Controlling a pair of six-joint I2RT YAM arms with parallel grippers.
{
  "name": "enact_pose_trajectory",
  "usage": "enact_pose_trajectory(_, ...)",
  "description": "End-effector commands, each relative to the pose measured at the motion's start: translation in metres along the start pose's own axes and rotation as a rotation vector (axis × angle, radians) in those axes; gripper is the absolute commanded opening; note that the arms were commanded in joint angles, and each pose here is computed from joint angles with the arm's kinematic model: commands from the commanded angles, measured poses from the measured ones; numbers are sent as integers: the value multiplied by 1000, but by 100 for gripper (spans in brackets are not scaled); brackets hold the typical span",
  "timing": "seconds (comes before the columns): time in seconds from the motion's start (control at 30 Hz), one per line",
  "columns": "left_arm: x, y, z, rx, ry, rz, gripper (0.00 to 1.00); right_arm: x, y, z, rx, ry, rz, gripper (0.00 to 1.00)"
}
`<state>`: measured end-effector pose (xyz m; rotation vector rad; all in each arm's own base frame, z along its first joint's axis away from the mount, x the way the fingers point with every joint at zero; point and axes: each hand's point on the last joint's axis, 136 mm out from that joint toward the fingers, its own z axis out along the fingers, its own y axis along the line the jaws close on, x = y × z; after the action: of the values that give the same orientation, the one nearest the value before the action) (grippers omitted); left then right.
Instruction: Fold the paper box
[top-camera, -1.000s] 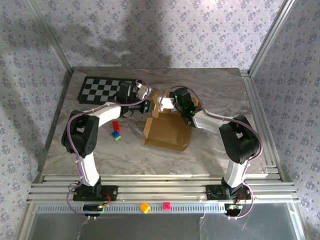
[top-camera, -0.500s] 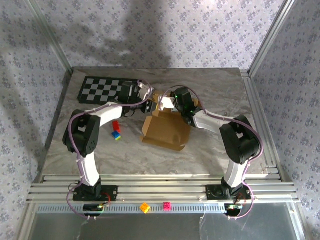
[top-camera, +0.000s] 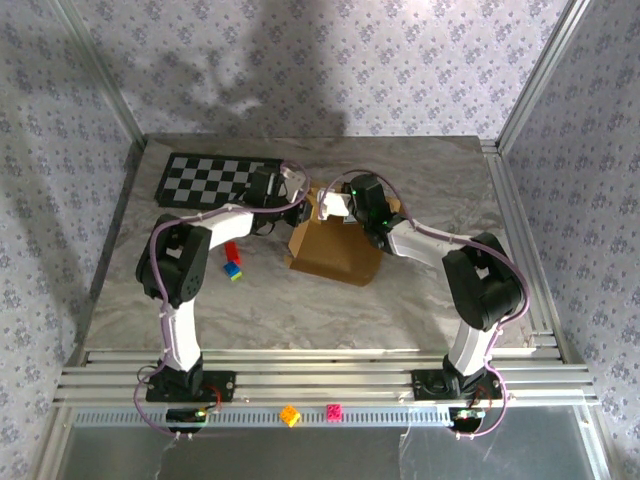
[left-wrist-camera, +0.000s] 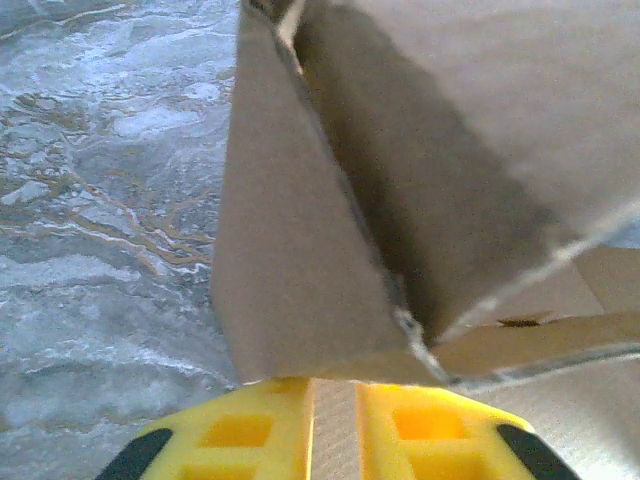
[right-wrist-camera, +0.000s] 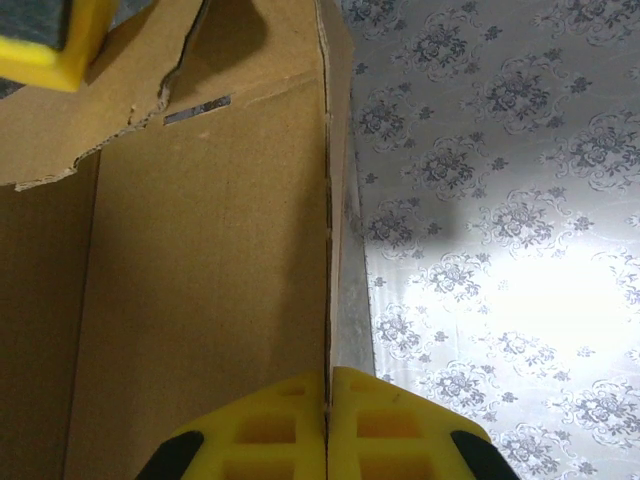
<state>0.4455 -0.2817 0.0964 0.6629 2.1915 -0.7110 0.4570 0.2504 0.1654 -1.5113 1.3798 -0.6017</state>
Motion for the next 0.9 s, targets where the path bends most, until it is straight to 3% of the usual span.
enact_pose_trajectory(0.0, -15, 5, 9, -28, -50, 13, 16, -15, 19, -7, -96, -76, 10, 0)
enact_pose_trajectory(0.1, -19, 2, 9, -13, -72, 19, 17, -14, 23, -7, -122, -78, 25, 0)
enact_pose_trajectory(0.23, -24, -6, 3, 16, -125, 55, 39, -12, 24, -9, -156, -78, 65, 0)
enact_pose_trajectory(0.33, -24, -9, -1, 27, -139, 82, 46, -9, 25, -8, -178, -75, 79, 0)
enact_pose_trajectory(0.6, -32, 14, 0, -9, -167, 71, 46, -11, 28, -13, -218, -95, 101, 0)
enact_pose_trajectory(0.87, -52, 12, 13, 22, -203, 77, 47, -4, 37, -6, -236, -66, 107, 0)
